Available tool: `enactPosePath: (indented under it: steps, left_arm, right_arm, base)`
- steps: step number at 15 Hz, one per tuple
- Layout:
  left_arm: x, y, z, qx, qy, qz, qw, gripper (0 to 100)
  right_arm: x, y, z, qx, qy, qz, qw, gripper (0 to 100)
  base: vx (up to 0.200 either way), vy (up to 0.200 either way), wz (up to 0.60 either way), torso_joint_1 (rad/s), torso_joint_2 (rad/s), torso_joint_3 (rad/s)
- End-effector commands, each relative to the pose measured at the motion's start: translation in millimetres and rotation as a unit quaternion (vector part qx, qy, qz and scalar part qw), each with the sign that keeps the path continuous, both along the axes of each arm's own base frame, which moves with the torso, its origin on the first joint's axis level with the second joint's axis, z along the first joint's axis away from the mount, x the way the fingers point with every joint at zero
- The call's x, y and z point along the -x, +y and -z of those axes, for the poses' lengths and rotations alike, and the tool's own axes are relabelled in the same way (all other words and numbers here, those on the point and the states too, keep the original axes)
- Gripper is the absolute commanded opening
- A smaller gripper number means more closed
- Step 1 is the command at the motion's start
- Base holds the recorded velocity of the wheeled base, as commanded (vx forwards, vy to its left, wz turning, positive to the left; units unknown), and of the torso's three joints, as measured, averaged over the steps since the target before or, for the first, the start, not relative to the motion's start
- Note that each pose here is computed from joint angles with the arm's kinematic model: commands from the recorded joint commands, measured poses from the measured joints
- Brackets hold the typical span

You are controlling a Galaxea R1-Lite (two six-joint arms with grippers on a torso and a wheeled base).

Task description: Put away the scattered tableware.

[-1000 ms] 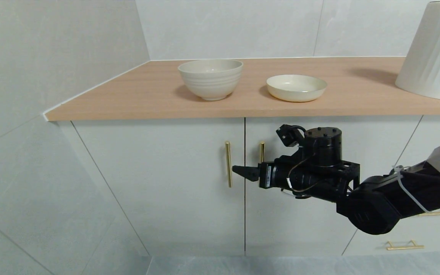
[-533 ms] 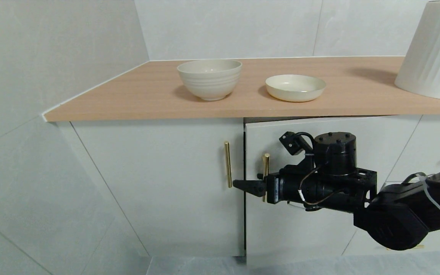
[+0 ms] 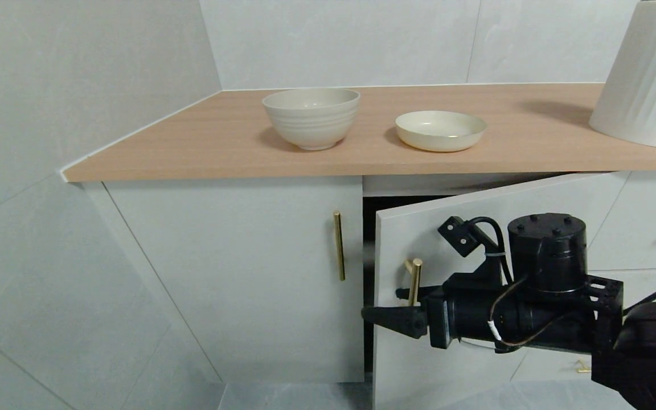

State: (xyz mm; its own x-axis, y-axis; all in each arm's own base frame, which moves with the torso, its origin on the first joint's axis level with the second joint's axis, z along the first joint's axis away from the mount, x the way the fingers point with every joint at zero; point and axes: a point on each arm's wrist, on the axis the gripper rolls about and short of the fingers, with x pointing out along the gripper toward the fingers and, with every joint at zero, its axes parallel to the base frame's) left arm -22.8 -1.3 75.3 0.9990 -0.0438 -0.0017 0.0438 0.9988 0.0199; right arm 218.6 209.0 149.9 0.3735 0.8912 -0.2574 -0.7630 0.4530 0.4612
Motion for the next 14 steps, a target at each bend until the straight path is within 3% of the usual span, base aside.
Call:
enactPosePath:
  steps: [1,6,11,13,14]
  left_arm:
    - [0.0,0.0,0.0,0.000,0.000,0.000,1.0000,100]
    - [0.0,0.0,0.0,-0.002,0.000,0.000,1.0000,100]
    - [0.0,-0.1,-0.5,-0.032,-0.004,0.002,0.9995,100]
    - [6.6,-1.5,-34.8,-0.036,-0.033,0.033,0.9983,100]
    - [7.3,-1.9,-44.8,-0.036,-0.034,0.041,0.9979,100]
  right_arm:
    - [25.1,-7.3,-13.8,-0.019,-0.012,-0.037,0.999,100]
    - [58.6,-32.9,-8.5,-0.013,0.001,-0.060,0.998,100]
    - [67.9,-31.5,-9.0,-0.015,0.000,-0.078,0.997,100]
    - [72.8,-32.1,-12.1,-0.019,-0.005,-0.085,0.996,100]
    - [73.2,-32.6,-11.7,-0.019,-0.005,-0.085,0.996,100]
  base:
    - [0.000,0.000,0.00,0.000,0.00,0.000]
    - [0.000,0.000,0.00,0.000,0.00,0.000]
    - [0.000,0.000,0.00,0.000,0.00,0.000]
    - [0.000,0.000,0.00,0.000,0.00,0.000]
    - [0.000,0.000,0.00,0.000,0.00,0.000]
